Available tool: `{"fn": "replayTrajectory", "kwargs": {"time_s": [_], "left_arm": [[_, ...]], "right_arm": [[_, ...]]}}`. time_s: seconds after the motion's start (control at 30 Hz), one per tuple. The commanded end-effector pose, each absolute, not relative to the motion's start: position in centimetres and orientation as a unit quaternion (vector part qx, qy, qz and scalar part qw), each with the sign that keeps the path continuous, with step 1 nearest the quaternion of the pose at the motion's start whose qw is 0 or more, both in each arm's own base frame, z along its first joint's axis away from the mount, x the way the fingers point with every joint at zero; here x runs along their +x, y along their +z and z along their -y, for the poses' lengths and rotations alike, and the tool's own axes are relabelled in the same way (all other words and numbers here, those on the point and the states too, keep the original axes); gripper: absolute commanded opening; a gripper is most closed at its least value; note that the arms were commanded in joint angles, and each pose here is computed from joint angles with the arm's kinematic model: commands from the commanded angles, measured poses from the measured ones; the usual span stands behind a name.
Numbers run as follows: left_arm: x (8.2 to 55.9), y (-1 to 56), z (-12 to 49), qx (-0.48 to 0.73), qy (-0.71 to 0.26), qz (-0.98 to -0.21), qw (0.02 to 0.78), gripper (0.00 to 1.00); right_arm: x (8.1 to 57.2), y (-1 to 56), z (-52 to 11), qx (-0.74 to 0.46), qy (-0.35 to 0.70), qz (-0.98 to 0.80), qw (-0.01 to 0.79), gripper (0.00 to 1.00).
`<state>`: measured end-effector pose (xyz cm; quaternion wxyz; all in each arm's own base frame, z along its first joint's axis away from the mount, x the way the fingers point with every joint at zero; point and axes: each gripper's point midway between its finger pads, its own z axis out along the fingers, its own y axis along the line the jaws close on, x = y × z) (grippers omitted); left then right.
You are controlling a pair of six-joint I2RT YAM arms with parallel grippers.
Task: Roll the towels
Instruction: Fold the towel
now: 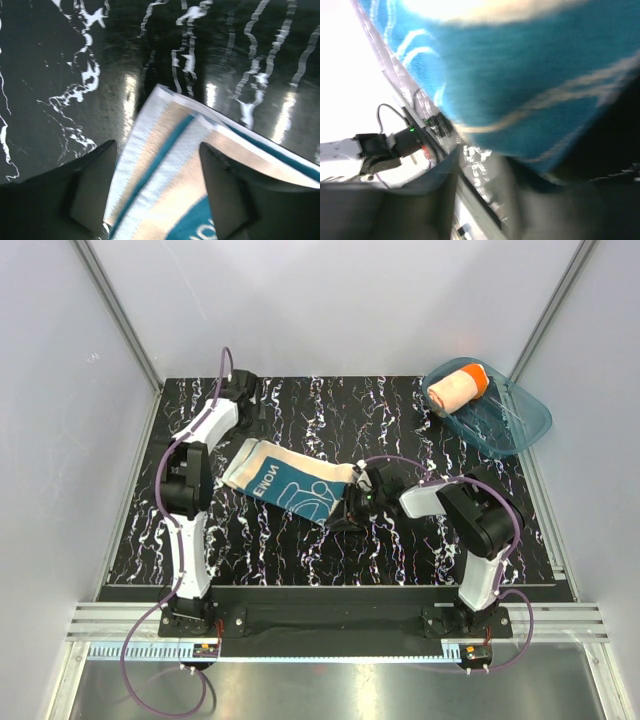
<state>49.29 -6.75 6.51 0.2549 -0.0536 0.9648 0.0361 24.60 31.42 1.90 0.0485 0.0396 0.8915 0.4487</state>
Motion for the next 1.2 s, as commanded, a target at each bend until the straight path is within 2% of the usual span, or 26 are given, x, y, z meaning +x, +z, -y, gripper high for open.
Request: {"fn": "replayTrajectory", "kwargs": {"time_s": [0.0, 0.1, 0.37, 0.43, 0.57, 0.6, 0.7, 0.87, 1.0, 1.17], "left_arm": [[50.7, 7.6, 5.4, -0.058, 0.055, -0.959, 0.271, 0.78], [50.3, 9.7, 5.1, -0.070, 0.058, -0.954, 0.285, 0.80], [46.6, 15.3, 6.1, -0.092, 0.009, -0.939, 0.332, 0.79], [45.1, 15.1, 6.7, -0.092, -0.004, -0.938, 0.333, 0.78], [43.2, 13.1, 8.5, -0.087, -0.032, -0.943, 0.319, 0.75], [42.9, 12.7, 9.0, -0.092, -0.041, -0.944, 0.313, 0.74], [42.2, 10.8, 10.2, -0.093, -0.060, -0.948, 0.298, 0.73], [41.9, 8.0, 10.7, -0.099, -0.068, -0.953, 0.279, 0.72], [41.8, 6.2, 10.1, -0.104, -0.047, -0.958, 0.264, 0.71], [41.2, 4.6, 8.8, -0.110, -0.008, -0.962, 0.248, 0.71]], "right_arm": [[24.6, 1.0, -30.3, 0.051, 0.407, -0.910, 0.053, 0.50], [26.1, 3.8, -30.9, 0.038, 0.412, -0.906, 0.082, 0.56], [28.5, 11.5, -30.7, -0.002, 0.405, -0.901, 0.153, 0.58], [29.4, 12.7, -30.4, 0.001, 0.414, -0.895, 0.163, 0.54], [31.9, 12.3, -29.5, 0.028, 0.423, -0.888, 0.179, 0.28], [32.5, 11.9, -29.4, 0.036, 0.427, -0.886, 0.178, 0.16], [34.6, 10.3, -30.0, 0.038, 0.445, -0.879, 0.168, 0.03], [37.8, 6.1, -29.4, 0.059, 0.452, -0.877, 0.148, 0.00], [40.2, 3.5, -26.4, 0.101, 0.444, -0.878, 0.146, 0.00], [40.0, 1.0, -25.3, 0.115, 0.442, -0.882, 0.116, 0.00]]}}
